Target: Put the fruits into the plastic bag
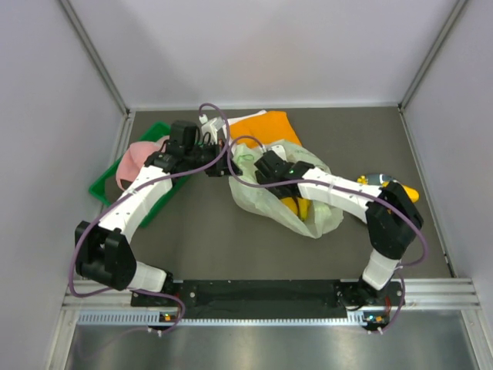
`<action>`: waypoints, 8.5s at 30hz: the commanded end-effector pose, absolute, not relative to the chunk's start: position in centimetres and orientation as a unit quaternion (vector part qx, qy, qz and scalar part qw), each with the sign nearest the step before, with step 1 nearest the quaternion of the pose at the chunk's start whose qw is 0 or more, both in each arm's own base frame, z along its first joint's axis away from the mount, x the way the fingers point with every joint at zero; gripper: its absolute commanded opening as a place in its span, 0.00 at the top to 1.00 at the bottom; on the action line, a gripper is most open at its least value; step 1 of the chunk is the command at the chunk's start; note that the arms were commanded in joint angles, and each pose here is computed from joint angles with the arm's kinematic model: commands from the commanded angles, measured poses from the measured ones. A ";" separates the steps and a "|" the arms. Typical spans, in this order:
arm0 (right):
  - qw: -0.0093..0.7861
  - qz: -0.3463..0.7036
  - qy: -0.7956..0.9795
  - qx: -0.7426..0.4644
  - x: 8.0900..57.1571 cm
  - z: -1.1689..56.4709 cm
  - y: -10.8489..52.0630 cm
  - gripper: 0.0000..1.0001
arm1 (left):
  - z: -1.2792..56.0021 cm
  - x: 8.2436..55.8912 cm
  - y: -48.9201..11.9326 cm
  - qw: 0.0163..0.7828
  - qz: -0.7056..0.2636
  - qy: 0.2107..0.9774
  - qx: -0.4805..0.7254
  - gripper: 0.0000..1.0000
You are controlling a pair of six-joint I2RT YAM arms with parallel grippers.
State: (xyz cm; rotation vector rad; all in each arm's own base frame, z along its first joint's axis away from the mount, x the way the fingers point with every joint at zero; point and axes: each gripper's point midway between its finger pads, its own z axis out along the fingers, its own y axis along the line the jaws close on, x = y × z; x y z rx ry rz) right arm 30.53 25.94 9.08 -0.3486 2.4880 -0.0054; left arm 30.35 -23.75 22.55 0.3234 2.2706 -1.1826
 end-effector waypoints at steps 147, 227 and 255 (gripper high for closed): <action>0.343 -0.115 0.856 0.368 34.9 10.2 -2.1 0.62 | 23.1 30.7 -23.6 0.296 -0.432 0.842 0.129 1.00; 0.453 0.091 0.839 0.288 29.2 23.7 2.6 1.00 | 22.7 31.0 -23.0 0.312 -0.405 0.850 0.130 1.00; 0.674 0.302 0.668 0.087 28.2 45.5 9.8 1.00 | 20.3 31.7 -22.6 0.287 -0.377 0.872 0.122 1.00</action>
